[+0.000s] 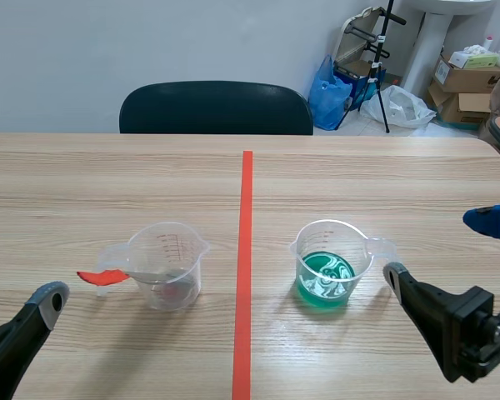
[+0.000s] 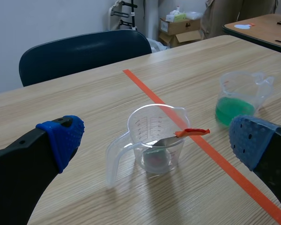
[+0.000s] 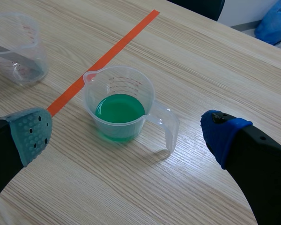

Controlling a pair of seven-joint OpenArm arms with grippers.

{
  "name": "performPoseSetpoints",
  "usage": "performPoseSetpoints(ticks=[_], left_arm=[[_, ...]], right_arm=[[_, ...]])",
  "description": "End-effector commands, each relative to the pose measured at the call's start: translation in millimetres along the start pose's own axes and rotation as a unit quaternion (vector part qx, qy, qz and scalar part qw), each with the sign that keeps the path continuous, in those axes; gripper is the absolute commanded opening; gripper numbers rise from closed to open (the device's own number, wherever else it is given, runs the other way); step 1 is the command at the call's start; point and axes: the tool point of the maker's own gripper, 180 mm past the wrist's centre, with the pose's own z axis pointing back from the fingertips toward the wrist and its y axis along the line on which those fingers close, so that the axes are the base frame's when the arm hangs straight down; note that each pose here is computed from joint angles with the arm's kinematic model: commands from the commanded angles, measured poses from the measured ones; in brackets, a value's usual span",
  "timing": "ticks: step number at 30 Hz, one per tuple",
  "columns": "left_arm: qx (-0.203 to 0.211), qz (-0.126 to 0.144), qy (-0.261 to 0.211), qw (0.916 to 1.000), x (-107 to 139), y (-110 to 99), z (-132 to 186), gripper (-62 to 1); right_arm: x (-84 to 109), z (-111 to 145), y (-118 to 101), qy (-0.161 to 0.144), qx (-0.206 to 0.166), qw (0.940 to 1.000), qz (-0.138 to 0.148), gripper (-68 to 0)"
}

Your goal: Do the redox reaction experiment

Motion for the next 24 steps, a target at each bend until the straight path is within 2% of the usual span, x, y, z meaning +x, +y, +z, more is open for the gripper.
performPoseSetpoints(ticks=[1,24], left_arm=[[0.007,0.009,-0.023,0.9997,12.0,0.3,-2.5,1.4],[0.008,0.008,-0.015,0.9998,9.0,0.8,-2.7,1.4]], right_arm=[[11.6,-1.1,-3.3,-0.018,-0.002,0.9998,0.009,0.4],[10.8,-1.1,-3.3,-0.016,-0.002,0.9998,0.009,0.4]])
